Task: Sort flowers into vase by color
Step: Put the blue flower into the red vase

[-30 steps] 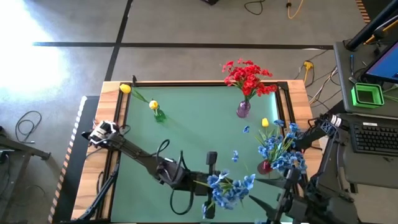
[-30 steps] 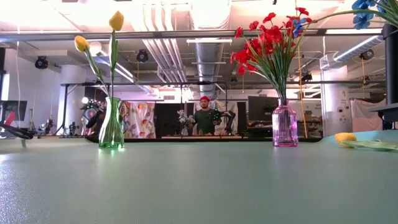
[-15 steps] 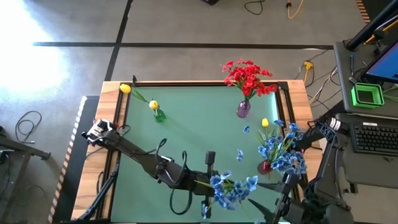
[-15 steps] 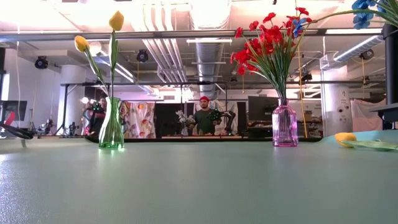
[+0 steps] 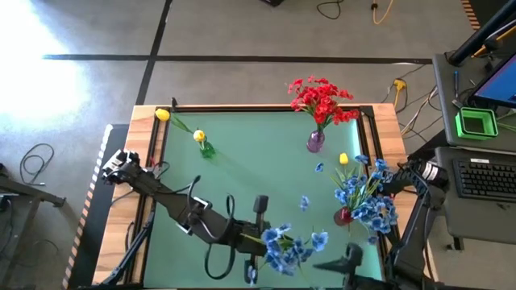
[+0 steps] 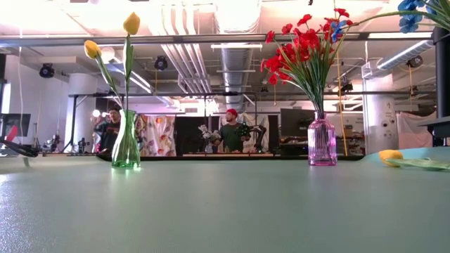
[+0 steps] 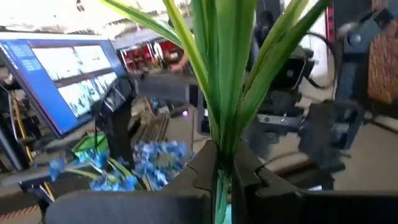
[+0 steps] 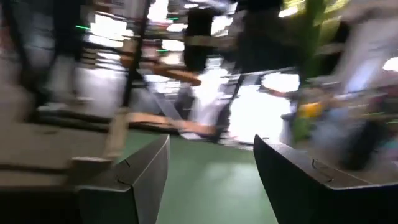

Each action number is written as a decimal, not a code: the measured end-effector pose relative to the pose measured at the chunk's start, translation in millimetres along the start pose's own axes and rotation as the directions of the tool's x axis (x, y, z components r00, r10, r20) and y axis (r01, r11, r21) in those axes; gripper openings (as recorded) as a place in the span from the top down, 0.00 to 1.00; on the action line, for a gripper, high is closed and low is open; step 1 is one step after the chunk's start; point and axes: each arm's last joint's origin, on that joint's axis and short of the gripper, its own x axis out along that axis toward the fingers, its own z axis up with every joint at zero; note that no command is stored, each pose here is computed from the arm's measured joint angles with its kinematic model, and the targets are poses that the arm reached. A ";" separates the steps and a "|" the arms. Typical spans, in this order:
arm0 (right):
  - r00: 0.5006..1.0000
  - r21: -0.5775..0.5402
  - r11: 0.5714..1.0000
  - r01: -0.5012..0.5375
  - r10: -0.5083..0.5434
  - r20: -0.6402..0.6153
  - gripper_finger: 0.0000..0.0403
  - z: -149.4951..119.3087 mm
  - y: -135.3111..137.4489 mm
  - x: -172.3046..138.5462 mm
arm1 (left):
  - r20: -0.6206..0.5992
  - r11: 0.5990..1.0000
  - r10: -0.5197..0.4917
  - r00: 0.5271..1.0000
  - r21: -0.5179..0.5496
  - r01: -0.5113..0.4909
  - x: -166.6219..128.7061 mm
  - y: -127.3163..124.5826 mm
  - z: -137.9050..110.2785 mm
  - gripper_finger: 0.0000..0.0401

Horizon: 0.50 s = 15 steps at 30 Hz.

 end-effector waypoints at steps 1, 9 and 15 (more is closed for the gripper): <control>0.999 0.030 0.998 -0.054 0.054 -0.005 0.44 -4.4 2.3 1.1 | -0.015 1.000 -0.004 1.000 0.000 0.004 -0.1 -0.6 -1.5 1.00; 0.972 0.217 0.961 -0.172 0.201 -0.121 0.44 -15.2 -10.0 -16.7 | -0.032 0.996 -0.088 0.996 0.003 0.088 14.5 -16.0 -28.9 1.00; 0.960 0.334 0.913 -0.234 0.271 -0.068 0.44 16.8 -34.9 -45.9 | 0.065 0.999 -0.051 0.997 0.003 0.050 37.6 -20.0 -51.9 1.00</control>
